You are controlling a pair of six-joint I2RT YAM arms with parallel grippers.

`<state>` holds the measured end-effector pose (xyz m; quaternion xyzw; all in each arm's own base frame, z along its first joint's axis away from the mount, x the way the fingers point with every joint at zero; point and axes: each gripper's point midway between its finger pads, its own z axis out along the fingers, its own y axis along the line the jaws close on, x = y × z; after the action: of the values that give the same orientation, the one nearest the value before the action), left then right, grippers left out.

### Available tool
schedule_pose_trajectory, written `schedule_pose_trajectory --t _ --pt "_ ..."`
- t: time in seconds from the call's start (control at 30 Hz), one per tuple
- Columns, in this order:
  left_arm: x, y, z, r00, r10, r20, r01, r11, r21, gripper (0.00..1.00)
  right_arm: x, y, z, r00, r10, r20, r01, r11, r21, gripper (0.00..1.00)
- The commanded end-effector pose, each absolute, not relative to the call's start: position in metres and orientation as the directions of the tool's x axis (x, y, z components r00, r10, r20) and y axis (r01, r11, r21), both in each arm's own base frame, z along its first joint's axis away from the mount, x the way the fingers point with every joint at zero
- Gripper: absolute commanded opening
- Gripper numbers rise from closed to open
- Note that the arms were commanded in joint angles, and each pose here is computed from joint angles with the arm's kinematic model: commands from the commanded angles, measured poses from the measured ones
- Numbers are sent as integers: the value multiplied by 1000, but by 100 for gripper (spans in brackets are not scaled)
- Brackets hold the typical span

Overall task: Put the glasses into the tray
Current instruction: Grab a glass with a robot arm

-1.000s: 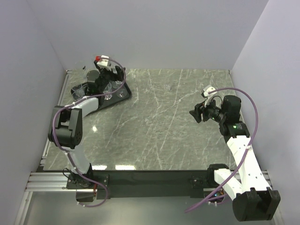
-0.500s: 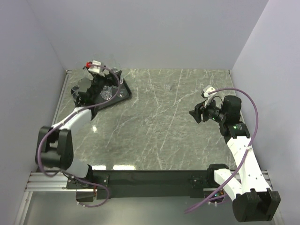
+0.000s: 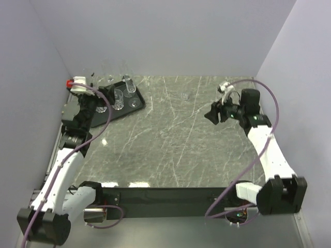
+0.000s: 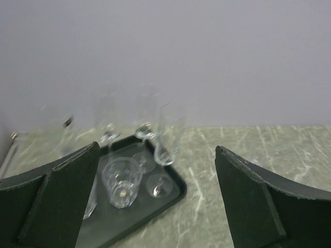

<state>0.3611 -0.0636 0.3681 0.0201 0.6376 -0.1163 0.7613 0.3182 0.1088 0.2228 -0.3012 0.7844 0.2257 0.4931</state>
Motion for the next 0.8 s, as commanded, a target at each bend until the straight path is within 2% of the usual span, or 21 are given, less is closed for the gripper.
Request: schedule_pose_trajectory --t 0.0,0.07,0.1,0.17,0.2,0.27,0.3,0.37,0.4,0.43,0.6,0.67,0.7,0.77 --pt "342 -30 343 63 -191 -979 26 981 -190 99 342 120 247 -348 -230 -909 -702 706 90 66" --pt "335 -22 328 15 -209 -978 -28 978 -209 99 360 121 231 -442 -228 -867 -661 736 143 65" --pt "330 -20 328 21 -213 -977 -38 976 -214 99 372 126 245 -429 -227 -874 -656 744 129 65" --pt "324 -16 310 -32 -214 -976 -71 975 -211 99 397 123 223 -537 -207 -818 -571 803 171 65" --pt "321 -14 299 -47 -210 -977 -82 975 -206 99 413 128 241 -525 -193 -829 -556 815 162 64" --pt "318 -12 291 -55 -202 -978 -93 976 -196 100 437 126 209 -655 -152 -741 -453 863 224 62" --pt "315 -10 285 -57 -194 -979 -100 977 -187 99 455 130 229 -635 -136 -760 -444 870 215 60" --pt "313 -8 282 -55 -188 -981 -106 978 -181 99 473 133 195 -734 -112 -670 -377 887 265 55" --pt "312 -7 281 -50 -185 -981 -109 978 -179 99 489 133 210 -713 -101 -694 -369 895 249 55" --pt "312 -7 281 -48 -184 -982 -110 978 -178 100 498 138 189 -747 -94 -659 -346 901 263 55" --pt "312 -8 278 -59 -183 -981 -103 979 -176 99 536 145 188 -734 -52 -677 -296 922 250 55" --pt "312 -7 279 -55 -189 -980 -111 977 -182 99 544 147 167 -775 -25 -632 -253 928 275 54" --pt "312 -7 279 -51 -194 -980 -115 976 -187 99 554 149 178 -755 -12 -656 -256 926 277 54" --pt "312 -6 278 -51 -196 -979 -120 975 -189 99 564 153 157 -770 -4 -639 -238 930 281 53"
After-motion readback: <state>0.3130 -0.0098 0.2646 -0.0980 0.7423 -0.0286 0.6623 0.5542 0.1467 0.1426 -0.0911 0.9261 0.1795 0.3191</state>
